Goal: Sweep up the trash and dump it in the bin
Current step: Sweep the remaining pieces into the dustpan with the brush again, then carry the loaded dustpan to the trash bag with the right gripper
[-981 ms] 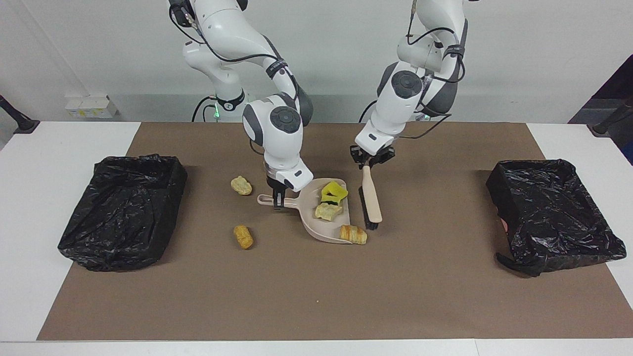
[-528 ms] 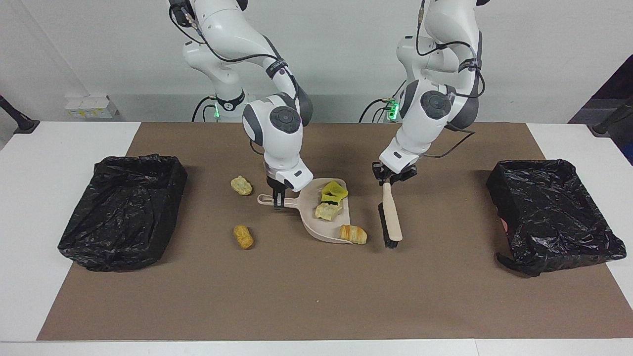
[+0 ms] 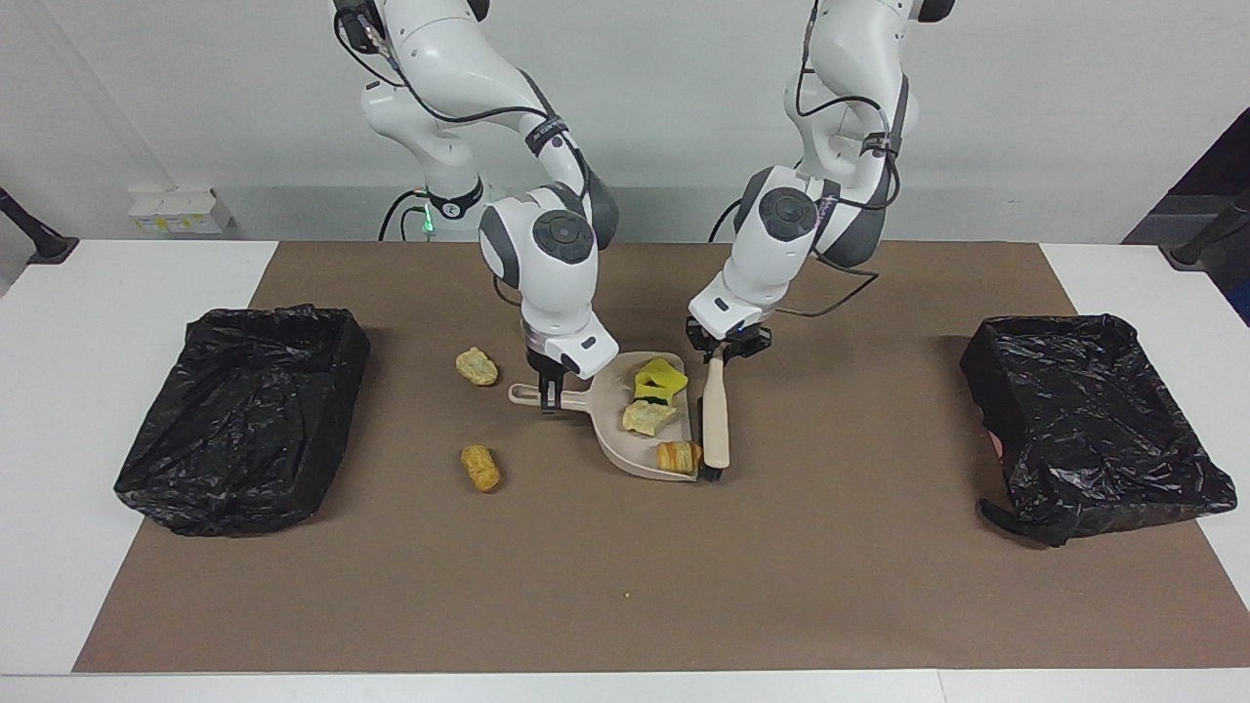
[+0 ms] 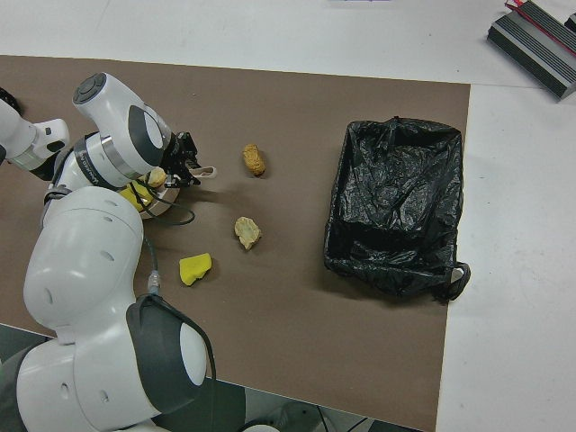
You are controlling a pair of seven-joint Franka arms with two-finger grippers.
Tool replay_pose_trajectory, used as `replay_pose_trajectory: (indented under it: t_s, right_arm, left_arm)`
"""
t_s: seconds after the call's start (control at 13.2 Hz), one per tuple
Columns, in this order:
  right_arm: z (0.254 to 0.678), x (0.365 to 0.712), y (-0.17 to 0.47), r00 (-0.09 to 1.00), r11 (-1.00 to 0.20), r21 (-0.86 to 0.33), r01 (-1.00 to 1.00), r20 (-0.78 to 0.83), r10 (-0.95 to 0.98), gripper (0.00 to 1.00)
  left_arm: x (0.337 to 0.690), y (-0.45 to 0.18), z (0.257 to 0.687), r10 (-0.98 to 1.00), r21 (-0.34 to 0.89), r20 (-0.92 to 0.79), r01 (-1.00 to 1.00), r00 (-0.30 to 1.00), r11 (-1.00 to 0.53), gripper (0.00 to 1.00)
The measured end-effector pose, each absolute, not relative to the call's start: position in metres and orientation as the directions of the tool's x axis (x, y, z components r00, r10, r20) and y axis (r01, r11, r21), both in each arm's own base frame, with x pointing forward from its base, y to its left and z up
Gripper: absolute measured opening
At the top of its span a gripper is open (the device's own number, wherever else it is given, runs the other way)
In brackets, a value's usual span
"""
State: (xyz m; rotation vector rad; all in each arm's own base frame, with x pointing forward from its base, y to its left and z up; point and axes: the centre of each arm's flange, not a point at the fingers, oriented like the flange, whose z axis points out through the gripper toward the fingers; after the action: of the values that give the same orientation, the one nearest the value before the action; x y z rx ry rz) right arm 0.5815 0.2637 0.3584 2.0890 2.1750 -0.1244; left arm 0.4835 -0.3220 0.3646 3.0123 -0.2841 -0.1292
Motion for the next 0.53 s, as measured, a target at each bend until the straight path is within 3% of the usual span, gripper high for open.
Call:
replay_pose_trajectory:
  t_s: [0.3, 0.53]
  right_arm:
    - [0.358, 0.582, 0.263, -0.038, 0.042, 0.026, 0.999, -0.145, 0.989, 0.32]
    - [0.358, 0.582, 0.263, -0.038, 0.043, 0.026, 0.999, -0.145, 0.989, 0.32]
  left_arm:
    - [0.478, -0.321, 0.372, -0.110, 0.101, -0.119, -0.099, 0.987, -0.990, 0.26]
    - [0.482, -0.293, 0.406, -0.028, 0.082, -0.155, -0.015, 0.988, -0.997, 0.26]
